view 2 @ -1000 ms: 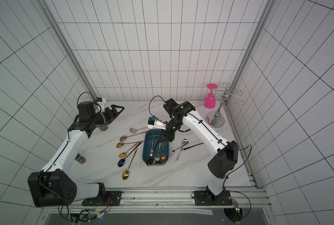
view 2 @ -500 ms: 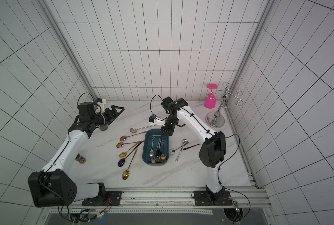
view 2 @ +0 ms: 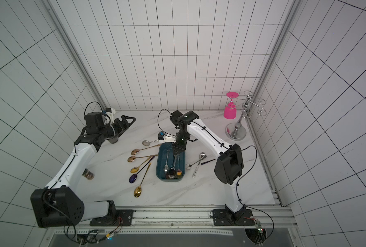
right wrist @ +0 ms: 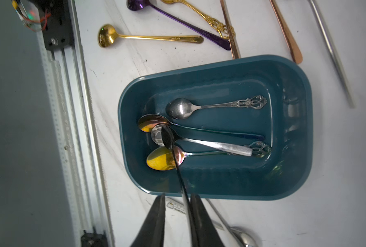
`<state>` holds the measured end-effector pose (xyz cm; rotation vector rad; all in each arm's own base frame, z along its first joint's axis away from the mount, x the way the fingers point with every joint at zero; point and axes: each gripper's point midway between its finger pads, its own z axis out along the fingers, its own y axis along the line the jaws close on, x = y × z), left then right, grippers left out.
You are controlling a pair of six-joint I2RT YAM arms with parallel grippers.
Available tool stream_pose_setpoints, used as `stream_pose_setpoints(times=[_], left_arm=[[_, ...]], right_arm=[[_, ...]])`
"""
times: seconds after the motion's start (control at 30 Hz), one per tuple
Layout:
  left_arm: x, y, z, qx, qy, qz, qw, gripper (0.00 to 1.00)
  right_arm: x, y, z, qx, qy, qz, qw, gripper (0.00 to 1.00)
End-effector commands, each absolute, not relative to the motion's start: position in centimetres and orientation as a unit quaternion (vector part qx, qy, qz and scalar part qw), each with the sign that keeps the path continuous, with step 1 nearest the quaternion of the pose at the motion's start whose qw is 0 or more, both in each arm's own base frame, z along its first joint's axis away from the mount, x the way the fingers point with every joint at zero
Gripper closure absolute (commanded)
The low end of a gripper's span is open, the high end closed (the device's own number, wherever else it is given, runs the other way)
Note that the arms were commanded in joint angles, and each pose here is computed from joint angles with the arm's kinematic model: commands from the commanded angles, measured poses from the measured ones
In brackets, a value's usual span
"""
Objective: Put the spoon into the storage box
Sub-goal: Place the spoon in the storage box.
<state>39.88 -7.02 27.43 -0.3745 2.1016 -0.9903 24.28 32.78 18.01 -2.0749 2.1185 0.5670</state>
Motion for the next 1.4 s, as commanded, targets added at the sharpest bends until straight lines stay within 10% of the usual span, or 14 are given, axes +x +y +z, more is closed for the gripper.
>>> stream_pose_setpoints(times=[0.0,1.37], left_arm=[[39.7,-6.6,28.0,-0.143,0.819,-0.383,0.401,0.06],[40.5,-4.7,27.1,-0.095,0.845,-0.295,0.436,0.03]], right_arm=[[25.2,33.1,19.4,-0.69,0.698,0.168,0.094,0.62],[29.8,29.1,28.6,-0.53,0.775,0.112,0.324,0.28]])
